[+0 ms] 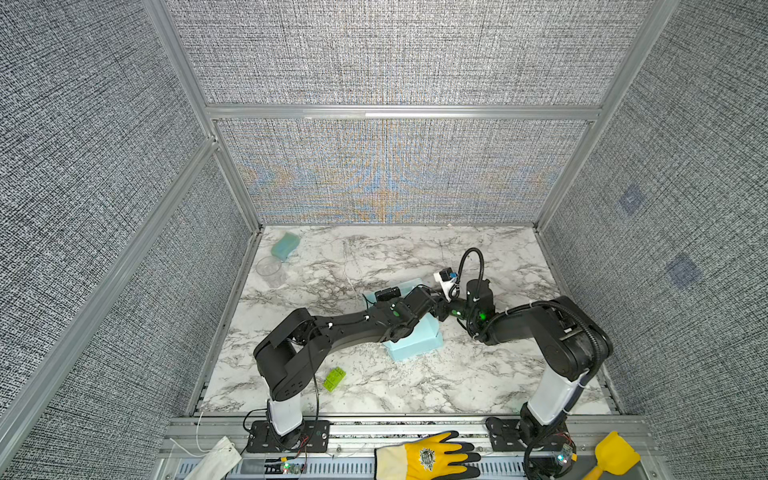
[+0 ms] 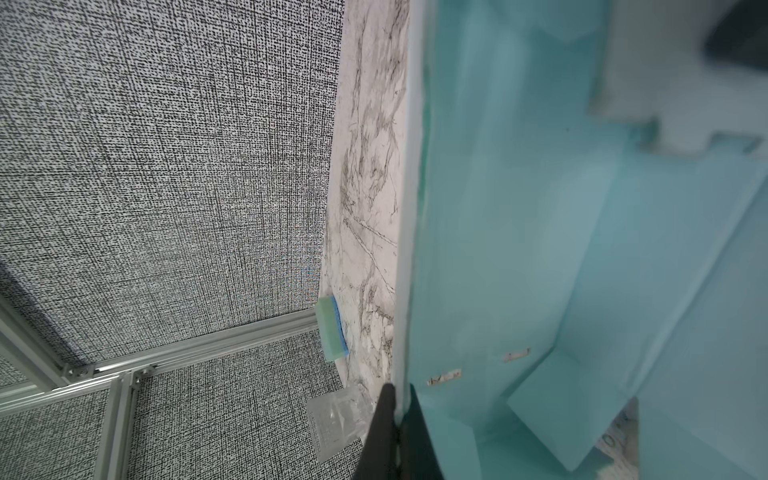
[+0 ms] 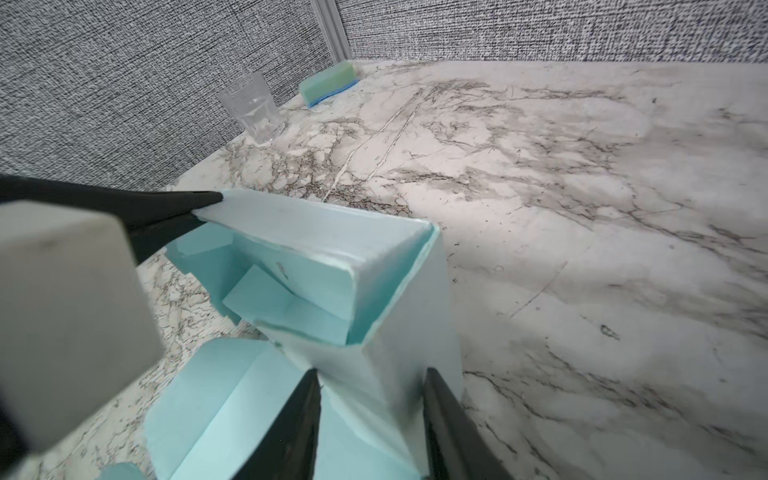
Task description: Fold the paper box
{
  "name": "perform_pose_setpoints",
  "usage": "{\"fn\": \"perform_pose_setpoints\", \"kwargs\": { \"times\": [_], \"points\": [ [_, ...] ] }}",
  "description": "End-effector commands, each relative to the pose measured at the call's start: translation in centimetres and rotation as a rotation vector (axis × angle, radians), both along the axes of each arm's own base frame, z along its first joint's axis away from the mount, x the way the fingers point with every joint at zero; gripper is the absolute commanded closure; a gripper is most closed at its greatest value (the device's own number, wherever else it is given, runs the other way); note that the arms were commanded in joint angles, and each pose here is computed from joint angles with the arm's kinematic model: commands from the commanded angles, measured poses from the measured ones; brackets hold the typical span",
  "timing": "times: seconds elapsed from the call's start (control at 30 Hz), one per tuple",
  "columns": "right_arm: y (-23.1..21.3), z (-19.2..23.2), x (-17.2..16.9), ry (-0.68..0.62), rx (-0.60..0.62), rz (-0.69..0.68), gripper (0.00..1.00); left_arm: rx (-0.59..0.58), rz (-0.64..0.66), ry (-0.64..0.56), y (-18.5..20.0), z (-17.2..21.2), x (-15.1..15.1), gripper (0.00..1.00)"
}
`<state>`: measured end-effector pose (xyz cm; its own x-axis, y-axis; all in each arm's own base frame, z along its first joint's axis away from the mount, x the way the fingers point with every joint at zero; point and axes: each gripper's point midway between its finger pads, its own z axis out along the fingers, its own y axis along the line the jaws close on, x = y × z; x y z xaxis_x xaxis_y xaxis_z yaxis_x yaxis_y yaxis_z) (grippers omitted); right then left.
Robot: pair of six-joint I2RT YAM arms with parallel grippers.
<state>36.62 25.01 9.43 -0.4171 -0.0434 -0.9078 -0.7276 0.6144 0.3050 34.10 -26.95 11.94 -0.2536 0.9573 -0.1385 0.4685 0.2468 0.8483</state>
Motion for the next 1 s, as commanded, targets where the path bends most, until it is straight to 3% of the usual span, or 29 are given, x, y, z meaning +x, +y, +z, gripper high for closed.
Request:
{"fn": "perform_pose_setpoints", "kwargs": {
  "times": [0.0,0.97],
  "points": [
    [-0.8,0.2,0.8,-0.047,-0.037,-0.063,0.58,-0.048,0.004,-0.015,-0.4,0.6,0.2,1.0],
    [0.4,0.8,1.7,-0.109,-0.089,-0.077,0.51,-0.056,-0.006,0.001,-0.8,0.5,-0.1,1.0]
  ]
}}
